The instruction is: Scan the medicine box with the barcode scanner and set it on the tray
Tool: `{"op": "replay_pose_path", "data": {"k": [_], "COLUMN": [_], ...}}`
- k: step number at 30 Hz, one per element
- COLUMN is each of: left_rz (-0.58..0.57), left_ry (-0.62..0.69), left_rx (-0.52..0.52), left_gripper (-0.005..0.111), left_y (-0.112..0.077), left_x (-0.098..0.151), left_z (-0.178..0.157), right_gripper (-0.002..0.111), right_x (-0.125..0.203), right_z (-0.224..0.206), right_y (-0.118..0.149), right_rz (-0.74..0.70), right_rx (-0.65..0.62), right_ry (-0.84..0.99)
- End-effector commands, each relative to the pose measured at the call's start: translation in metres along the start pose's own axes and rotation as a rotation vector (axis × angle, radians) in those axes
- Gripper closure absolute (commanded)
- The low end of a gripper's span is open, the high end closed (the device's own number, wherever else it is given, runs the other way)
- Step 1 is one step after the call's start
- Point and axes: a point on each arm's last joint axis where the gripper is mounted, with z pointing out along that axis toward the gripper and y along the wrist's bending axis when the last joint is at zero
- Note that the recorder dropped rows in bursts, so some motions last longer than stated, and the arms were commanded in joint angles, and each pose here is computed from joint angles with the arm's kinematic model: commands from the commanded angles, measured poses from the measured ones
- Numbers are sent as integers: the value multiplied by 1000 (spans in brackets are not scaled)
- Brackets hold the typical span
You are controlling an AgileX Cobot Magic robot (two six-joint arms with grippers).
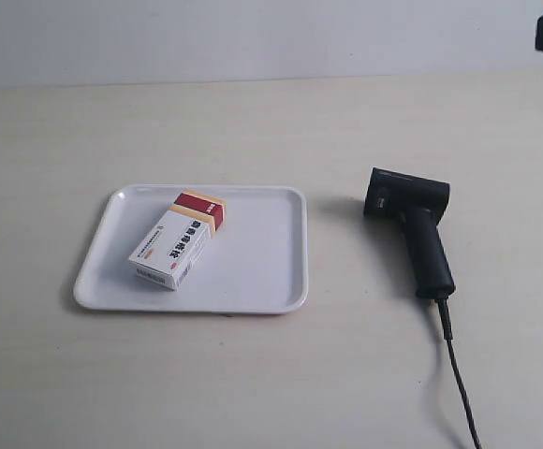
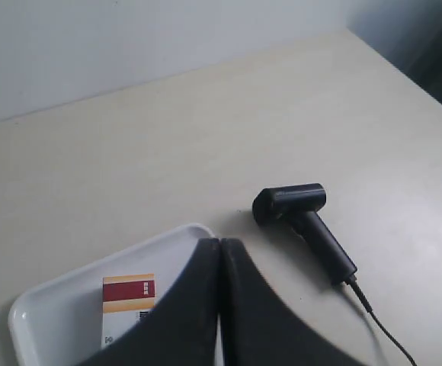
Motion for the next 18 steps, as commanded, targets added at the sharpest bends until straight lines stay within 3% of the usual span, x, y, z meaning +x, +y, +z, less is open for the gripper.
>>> {"op": "replay_pose_path", "data": {"k": [1,7,10,18], "left_rz": [6,9,-12,22], "left_ry": [-76,-196,-166,-165], "left_rx": [-9,-13,25,1], "left_gripper": [105,105,105,105], "left_y": [-5,-11,-15,-13], "left_x": [20,44,49,49], "left_z": [-28,-61,-65,-64], "right_gripper": [108,108,108,108], "right_x": [-1,0,0,0], "right_z": [-24,-44,-44,-44], "right_y": [3,7,7,7], "right_rz": [-36,-49,-49,-49], "right_rx": [0,-12,-12,-12], "right_ry": [-101,-167,-167,-167]}}
